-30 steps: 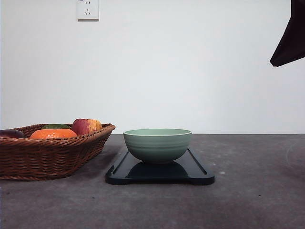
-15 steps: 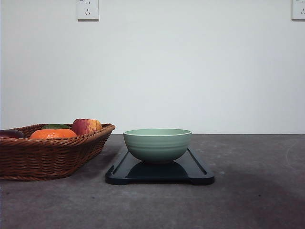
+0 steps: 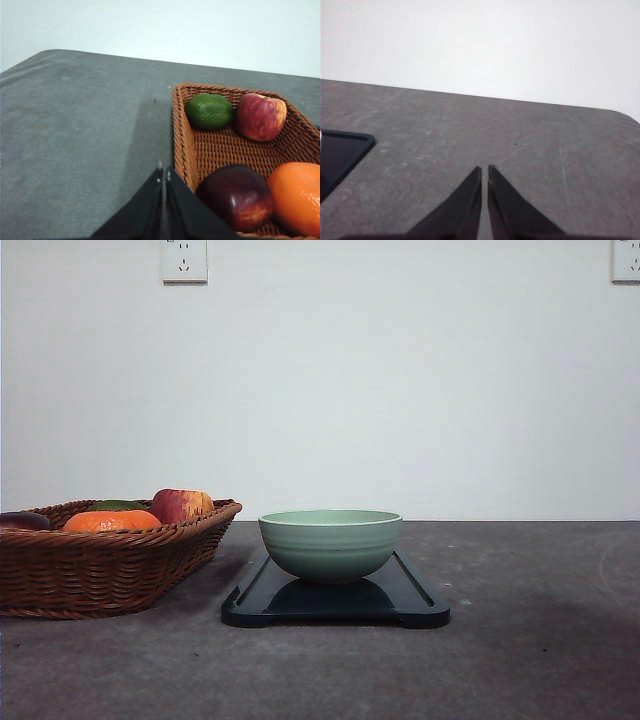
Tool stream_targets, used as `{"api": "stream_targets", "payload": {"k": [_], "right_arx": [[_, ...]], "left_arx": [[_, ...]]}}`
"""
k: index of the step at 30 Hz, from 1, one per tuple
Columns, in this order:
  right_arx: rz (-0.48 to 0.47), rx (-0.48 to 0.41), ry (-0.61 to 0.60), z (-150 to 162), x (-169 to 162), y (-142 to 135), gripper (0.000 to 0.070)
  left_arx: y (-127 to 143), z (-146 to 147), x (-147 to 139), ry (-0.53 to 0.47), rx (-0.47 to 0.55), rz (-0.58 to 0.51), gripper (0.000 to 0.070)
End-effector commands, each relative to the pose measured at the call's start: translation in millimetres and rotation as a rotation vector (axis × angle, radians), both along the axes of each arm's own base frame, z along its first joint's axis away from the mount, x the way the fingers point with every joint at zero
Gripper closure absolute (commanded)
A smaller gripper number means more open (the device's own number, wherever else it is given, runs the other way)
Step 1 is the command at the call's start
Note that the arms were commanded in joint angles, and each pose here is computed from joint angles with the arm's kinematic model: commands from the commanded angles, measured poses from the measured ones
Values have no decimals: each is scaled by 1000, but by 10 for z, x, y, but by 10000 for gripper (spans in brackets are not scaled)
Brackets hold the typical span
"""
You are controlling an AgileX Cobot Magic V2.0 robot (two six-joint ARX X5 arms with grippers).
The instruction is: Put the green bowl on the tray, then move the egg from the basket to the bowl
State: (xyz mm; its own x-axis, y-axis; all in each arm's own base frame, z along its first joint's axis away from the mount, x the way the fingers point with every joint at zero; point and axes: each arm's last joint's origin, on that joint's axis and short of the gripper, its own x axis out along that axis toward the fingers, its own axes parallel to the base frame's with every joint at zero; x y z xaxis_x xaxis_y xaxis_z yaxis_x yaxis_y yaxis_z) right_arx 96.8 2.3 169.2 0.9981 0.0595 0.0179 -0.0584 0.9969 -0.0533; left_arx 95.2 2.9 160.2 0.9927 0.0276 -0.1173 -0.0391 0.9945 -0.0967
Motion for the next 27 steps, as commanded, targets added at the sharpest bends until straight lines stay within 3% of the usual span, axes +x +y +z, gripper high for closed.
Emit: {"api": "stream_targets", "payload": {"k": [1,27], "right_arx": [[0,0,-17,5,3,0,685],[0,0,-28,17,2,0,686]], "left_arx": [[-1,-55,11,8,6,-5,700],[-1,-55,11,7,6,-5,700]]}}
